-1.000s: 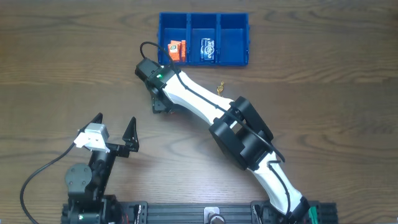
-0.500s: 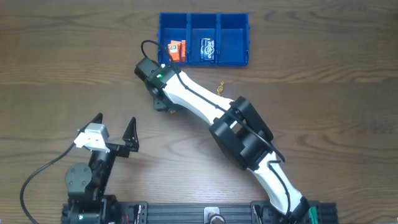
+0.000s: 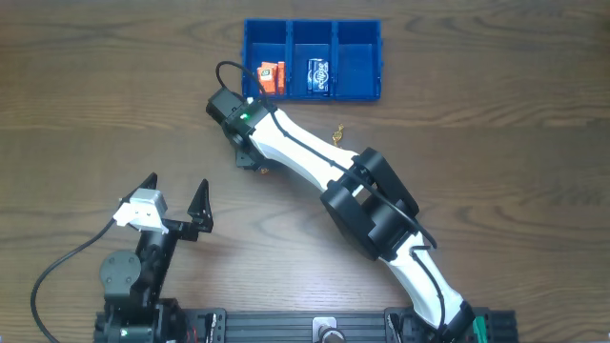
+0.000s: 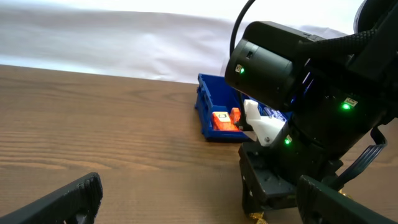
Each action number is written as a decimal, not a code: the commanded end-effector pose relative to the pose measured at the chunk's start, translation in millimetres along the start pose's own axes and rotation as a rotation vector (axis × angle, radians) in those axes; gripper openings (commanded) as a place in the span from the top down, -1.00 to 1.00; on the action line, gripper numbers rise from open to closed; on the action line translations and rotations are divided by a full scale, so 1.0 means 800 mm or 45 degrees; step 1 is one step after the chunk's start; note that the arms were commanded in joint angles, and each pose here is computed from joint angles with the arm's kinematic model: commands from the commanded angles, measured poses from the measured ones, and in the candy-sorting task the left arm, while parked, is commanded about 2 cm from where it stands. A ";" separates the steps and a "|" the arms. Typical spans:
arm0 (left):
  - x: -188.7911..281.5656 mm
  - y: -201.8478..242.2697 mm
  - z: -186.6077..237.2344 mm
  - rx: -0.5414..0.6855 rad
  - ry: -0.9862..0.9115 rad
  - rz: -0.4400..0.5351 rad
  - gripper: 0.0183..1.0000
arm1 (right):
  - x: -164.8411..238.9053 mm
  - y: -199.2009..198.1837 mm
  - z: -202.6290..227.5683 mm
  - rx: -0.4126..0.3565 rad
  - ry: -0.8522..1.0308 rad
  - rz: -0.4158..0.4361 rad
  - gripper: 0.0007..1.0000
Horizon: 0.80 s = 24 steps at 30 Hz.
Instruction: Sort Candies Into Trays
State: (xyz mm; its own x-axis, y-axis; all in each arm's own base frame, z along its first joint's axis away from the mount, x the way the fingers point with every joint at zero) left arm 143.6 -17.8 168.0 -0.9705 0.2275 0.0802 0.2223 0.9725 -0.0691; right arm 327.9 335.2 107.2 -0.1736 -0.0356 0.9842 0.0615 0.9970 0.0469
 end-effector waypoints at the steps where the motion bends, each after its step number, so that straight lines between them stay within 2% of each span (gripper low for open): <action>1: -0.001 -0.001 0.016 0.021 0.065 0.039 -1.00 | -0.006 -0.002 -0.002 -0.013 -0.012 0.021 0.36; 19: -0.001 -0.001 0.016 0.021 0.065 0.039 -1.00 | -0.014 -0.001 -0.002 -0.012 -0.008 0.024 0.44; 24: -0.001 -0.001 0.016 0.021 0.065 0.039 -1.00 | -0.014 -0.001 -0.002 -0.012 -0.009 0.024 0.54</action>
State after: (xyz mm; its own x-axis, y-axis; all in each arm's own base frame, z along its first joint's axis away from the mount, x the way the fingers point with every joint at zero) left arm 143.6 -17.8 167.9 -0.9704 0.2275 0.0806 0.2222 0.9725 -0.0692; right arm 329.4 336.7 105.2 -0.1806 -0.0424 0.9826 0.0616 0.9966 0.0543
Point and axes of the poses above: each gripper's point midway between its finger pads, its own x axis back along the fingers, its own y axis along the line the jaws close on, z = x × y, the point moved 10 cm from there along x, back along the fingers, and after that the axes turned 7 degrees about -x, right-handed, at the moved point
